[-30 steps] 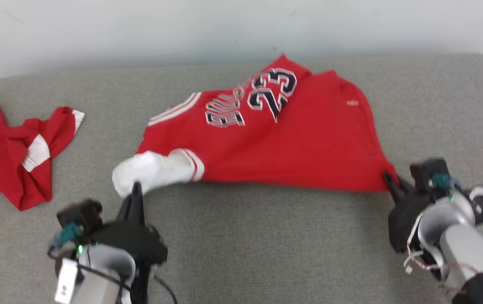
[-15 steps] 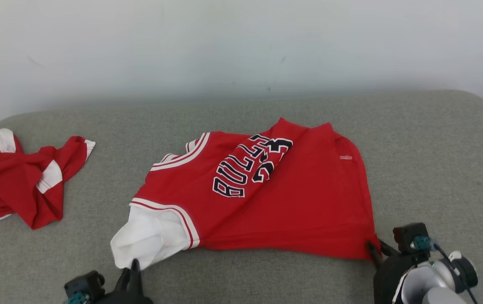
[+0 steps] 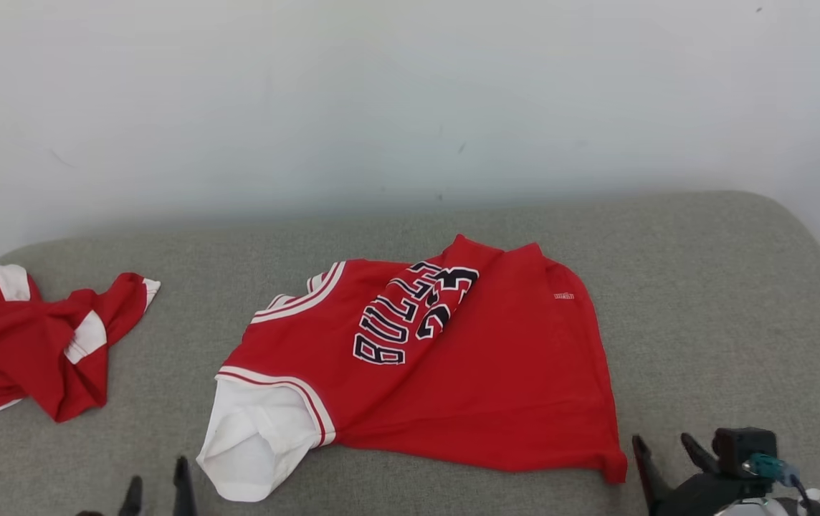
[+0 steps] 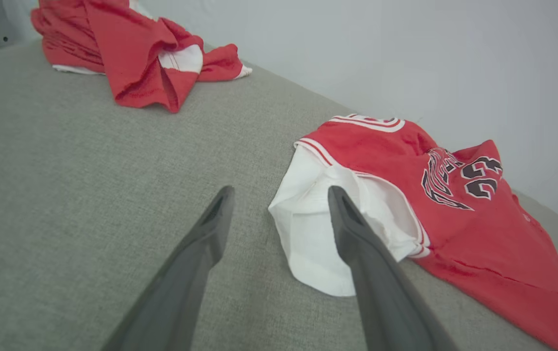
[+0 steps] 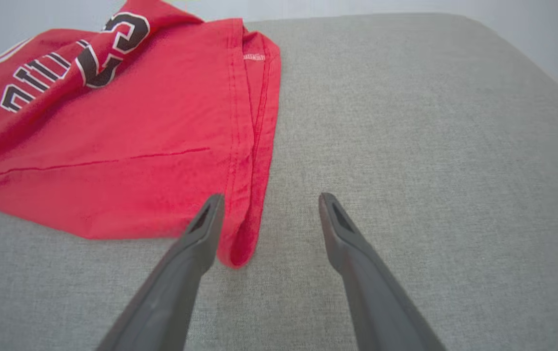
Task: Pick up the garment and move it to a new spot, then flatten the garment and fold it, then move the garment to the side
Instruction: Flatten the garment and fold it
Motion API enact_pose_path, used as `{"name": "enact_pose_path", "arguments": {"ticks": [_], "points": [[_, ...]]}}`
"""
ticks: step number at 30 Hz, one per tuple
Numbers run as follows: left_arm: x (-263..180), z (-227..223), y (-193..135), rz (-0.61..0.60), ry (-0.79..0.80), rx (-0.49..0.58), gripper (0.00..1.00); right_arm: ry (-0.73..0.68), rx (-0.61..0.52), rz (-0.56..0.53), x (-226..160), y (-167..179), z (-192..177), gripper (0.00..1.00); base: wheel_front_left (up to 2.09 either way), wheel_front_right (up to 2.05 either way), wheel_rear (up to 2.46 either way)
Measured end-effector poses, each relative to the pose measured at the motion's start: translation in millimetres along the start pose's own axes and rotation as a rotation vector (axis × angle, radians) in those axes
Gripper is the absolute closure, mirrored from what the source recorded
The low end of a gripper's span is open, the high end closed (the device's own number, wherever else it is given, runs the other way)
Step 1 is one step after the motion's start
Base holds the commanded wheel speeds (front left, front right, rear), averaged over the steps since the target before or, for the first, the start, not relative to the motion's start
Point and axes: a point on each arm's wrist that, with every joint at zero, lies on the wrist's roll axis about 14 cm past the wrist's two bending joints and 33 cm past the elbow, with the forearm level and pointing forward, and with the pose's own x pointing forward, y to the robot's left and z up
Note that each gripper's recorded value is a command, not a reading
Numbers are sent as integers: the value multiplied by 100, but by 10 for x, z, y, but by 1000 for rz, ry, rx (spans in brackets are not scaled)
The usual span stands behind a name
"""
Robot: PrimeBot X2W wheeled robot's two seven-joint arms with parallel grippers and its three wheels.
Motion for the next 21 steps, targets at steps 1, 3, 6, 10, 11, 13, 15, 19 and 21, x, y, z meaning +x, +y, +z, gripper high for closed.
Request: {"name": "enact_pose_path", "arguments": {"ticks": [1, 3, 6, 10, 11, 13, 15, 19, 21], "points": [[-6, 90, -5, -11, -32, 3, 0, -33, 15, -12, -24, -27, 69, 0, 0, 0, 0], [-40, 311, 4, -24, -106, 19, 0, -141, 56, -42, -104, -88, 295, 0, 0, 0, 0], [-103, 424, 17, -34, -146, 69, 0, -230, 84, -60, -200, -119, 463, 0, 0, 0, 0], [-174, 533, -39, -63, -187, 112, 0, -335, 106, -61, -328, -107, 664, 0, 0, 0, 0], [-182, 551, -68, -73, -194, 124, 0, -354, 110, -68, -367, -119, 687, 0, 0, 0, 0], [-212, 589, -131, -94, -211, 141, 0, -389, 114, -80, -438, -156, 729, 0, 0, 0, 0], [-250, 601, -167, -105, -220, 148, 0, -420, 120, -89, -504, -187, 781, 0, 0, 0, 0], [-306, 623, -219, -130, -226, 174, 0, -483, 134, -99, -612, -219, 904, 0, 0, 0, 0], [-315, 643, -282, -150, -228, 183, 0, -502, 141, -108, -653, -252, 934, 0, 0, 0, 0]]}}
